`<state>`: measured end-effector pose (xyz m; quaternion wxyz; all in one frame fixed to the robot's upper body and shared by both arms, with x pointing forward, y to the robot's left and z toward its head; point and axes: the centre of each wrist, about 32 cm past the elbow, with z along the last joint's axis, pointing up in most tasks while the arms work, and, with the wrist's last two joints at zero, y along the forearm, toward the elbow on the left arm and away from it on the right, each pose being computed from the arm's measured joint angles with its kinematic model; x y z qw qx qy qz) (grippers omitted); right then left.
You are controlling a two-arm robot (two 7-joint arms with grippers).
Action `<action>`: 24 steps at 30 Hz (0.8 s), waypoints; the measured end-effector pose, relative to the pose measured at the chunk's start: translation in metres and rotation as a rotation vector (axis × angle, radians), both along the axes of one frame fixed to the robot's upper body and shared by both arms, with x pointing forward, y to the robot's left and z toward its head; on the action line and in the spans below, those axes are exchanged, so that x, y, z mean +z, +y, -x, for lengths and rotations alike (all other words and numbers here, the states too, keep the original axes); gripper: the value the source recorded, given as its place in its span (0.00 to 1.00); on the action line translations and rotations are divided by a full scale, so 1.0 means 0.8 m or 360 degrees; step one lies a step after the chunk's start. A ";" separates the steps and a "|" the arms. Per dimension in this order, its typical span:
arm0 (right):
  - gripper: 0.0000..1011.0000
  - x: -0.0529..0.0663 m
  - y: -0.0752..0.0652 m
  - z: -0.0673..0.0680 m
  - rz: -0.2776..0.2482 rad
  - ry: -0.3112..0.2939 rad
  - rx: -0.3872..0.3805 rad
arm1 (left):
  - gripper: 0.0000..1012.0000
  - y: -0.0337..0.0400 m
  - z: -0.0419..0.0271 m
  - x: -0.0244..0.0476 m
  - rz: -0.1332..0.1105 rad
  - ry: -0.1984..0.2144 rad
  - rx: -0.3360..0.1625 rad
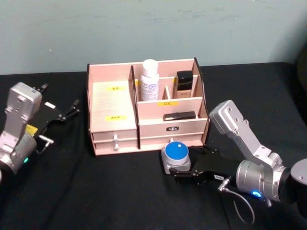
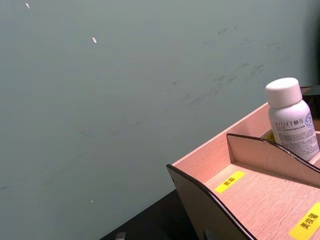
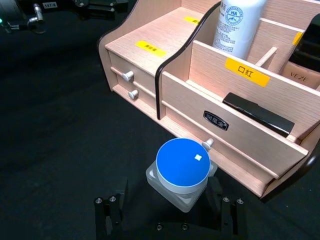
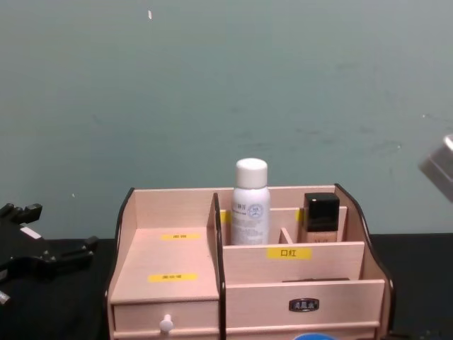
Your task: Pick up the facial cleanser and watermelon frost from the table and place them into the tiered storage box.
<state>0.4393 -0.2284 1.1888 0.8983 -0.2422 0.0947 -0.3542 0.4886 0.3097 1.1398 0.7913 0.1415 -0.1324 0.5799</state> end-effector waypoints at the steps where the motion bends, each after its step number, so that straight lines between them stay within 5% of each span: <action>1: 0.99 0.000 0.000 0.000 0.0004 -0.0001 0.0000 | 1.00 0.0000 0.0000 0.0000 0.0000 0.0000 0.0000; 24: 0.99 -0.004 0.008 -0.015 0.0045 -0.0058 -0.0014 | 1.00 0.0000 0.0000 0.0000 0.0000 0.0000 0.0000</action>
